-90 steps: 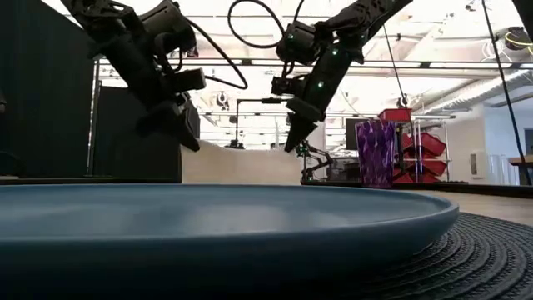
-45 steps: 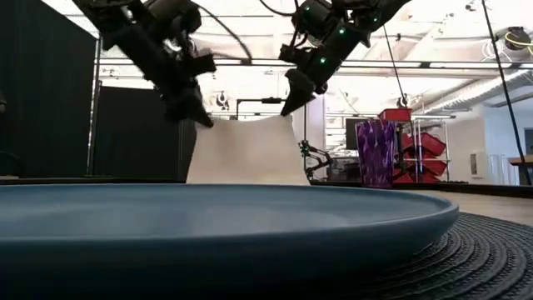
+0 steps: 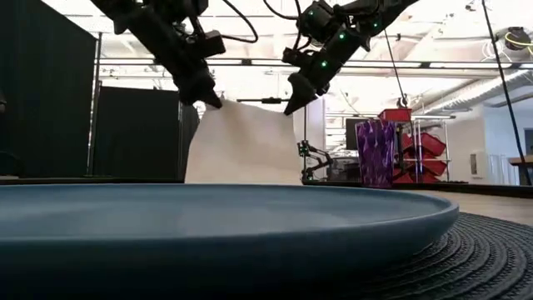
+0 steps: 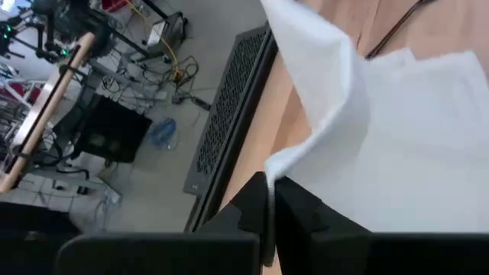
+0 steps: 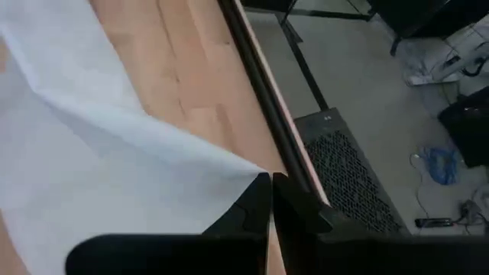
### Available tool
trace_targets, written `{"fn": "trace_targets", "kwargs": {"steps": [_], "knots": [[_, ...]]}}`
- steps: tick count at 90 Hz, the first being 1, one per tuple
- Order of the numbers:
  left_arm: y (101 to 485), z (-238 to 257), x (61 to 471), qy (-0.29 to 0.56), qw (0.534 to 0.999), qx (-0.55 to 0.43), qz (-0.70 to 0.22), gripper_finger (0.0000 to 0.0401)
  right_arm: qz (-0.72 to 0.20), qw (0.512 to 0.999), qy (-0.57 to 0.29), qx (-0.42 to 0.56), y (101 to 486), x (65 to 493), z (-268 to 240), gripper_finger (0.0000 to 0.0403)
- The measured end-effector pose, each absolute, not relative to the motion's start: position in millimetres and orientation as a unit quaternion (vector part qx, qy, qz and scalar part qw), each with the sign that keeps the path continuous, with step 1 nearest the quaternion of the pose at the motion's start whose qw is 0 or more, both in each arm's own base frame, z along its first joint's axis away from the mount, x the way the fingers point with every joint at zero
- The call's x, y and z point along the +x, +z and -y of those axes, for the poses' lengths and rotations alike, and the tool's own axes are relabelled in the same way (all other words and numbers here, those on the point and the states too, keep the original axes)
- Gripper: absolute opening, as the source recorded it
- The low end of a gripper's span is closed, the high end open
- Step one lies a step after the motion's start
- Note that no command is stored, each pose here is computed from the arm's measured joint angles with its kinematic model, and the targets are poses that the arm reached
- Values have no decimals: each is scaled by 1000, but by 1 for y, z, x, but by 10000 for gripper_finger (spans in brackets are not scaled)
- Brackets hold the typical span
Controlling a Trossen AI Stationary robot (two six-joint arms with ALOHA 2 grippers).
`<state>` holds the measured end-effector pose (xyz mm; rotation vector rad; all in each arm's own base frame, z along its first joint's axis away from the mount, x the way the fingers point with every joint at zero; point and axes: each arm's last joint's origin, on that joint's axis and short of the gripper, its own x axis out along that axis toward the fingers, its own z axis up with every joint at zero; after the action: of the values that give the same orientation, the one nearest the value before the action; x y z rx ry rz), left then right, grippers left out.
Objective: Set table place
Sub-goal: Fold the white napkin
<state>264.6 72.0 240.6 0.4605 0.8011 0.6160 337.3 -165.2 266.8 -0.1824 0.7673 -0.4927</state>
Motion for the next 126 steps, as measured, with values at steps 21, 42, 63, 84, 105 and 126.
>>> {"fn": "trace_targets", "kwargs": {"steps": [21,42,63,84,105,126], "knots": [[241,-72,265,293,850,219,-379,0,-364,905,-206,-74,266,338,165,0],[241,-78,263,302,847,215,-380,0,-356,908,-207,-78,268,339,165,0],[241,-79,263,304,847,214,-381,0,-353,910,-206,-67,267,341,162,4],[241,-79,263,304,847,214,-381,0,-346,914,-202,-72,268,343,160,72],[241,-79,263,307,848,206,-380,0,-358,908,-216,5,264,342,152,145],[240,-79,262,309,848,203,-380,0,-328,937,-114,34,261,367,105,174]]}}
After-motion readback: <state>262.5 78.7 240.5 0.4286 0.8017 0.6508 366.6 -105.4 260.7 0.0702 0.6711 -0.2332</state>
